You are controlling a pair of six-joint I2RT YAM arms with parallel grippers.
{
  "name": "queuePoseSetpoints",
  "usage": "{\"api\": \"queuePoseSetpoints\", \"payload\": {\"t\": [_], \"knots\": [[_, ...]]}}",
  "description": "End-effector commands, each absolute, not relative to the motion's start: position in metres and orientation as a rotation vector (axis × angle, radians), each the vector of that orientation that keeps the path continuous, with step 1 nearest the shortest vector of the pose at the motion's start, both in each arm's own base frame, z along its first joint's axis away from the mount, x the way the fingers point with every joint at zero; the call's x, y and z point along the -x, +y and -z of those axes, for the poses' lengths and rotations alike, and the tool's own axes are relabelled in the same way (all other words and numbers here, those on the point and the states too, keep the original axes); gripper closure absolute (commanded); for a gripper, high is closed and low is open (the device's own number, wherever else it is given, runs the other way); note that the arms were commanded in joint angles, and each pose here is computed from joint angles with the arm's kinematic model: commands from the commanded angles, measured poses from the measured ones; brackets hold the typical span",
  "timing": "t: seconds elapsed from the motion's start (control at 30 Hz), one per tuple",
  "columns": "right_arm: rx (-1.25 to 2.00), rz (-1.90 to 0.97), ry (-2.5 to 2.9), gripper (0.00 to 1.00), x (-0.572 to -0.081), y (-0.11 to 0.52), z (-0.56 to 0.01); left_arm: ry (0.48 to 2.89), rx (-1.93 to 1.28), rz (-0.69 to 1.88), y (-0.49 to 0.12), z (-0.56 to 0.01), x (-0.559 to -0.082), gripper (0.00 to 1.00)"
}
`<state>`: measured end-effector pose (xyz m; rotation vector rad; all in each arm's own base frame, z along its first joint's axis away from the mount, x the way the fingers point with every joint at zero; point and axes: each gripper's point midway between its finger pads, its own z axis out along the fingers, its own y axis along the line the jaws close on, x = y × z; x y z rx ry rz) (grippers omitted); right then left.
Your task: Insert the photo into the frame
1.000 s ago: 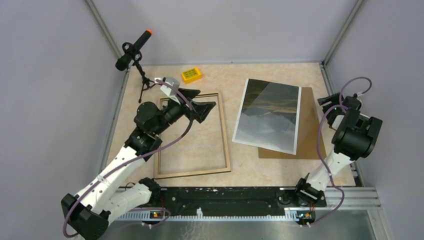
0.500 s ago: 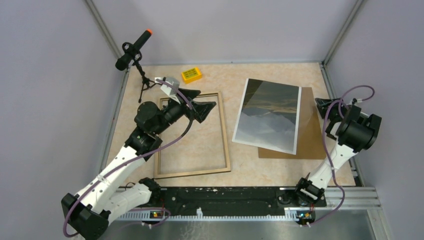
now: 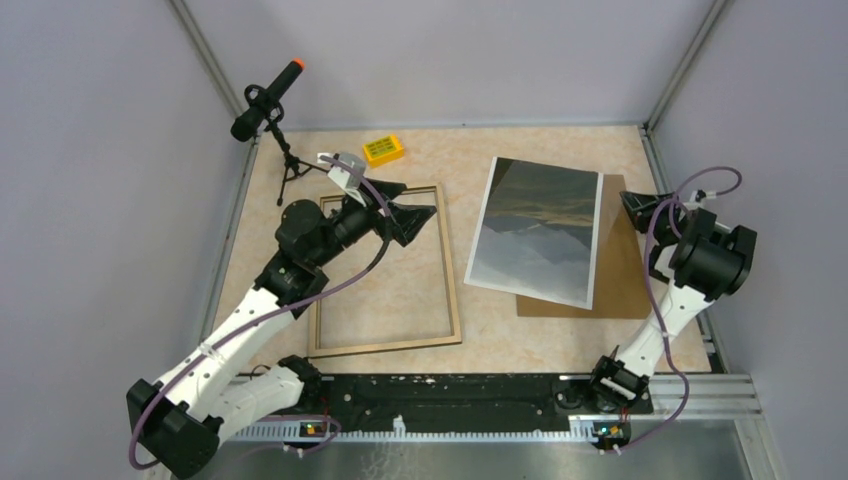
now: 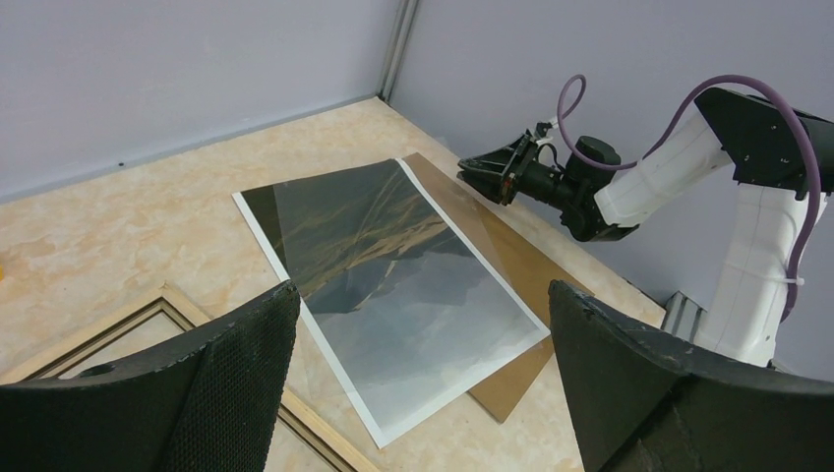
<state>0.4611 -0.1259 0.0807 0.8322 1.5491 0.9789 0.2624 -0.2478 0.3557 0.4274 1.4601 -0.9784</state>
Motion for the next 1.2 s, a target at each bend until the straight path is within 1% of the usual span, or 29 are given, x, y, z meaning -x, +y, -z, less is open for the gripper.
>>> {"api": "queuePoseSetpoints", "payload": {"t": [0.0, 0.47, 0.67, 0.9, 1.17], "knots": [[-0.681, -0.996, 1.548, 0.67, -0.468, -0.105, -0.099, 1.417, -0.434, 1.001, -0.251, -0.368, -0.261, 0.01], [-0.608, -1.123, 1.513, 0.69, -0.465, -0.044, -0.125, 1.429, -0.435, 1.006, -0.252, -0.366, -0.262, 0.01], [-0.621, -1.138, 1.543, 0.69, -0.459, -0.032, -0.121, 1.436, -0.436, 1.005, -0.253, -0.364, -0.263, 0.01], [-0.576, -1.198, 1.552, 0.69, -0.455, -0.006, -0.127, 1.441, -0.435, 1.005, -0.253, -0.363, -0.264, 0.01], [-0.563, -1.203, 1.483, 0.68, -0.442, 0.012, -0.143, 1.449, -0.44, 1.013, -0.255, -0.361, -0.264, 0.01]]}}
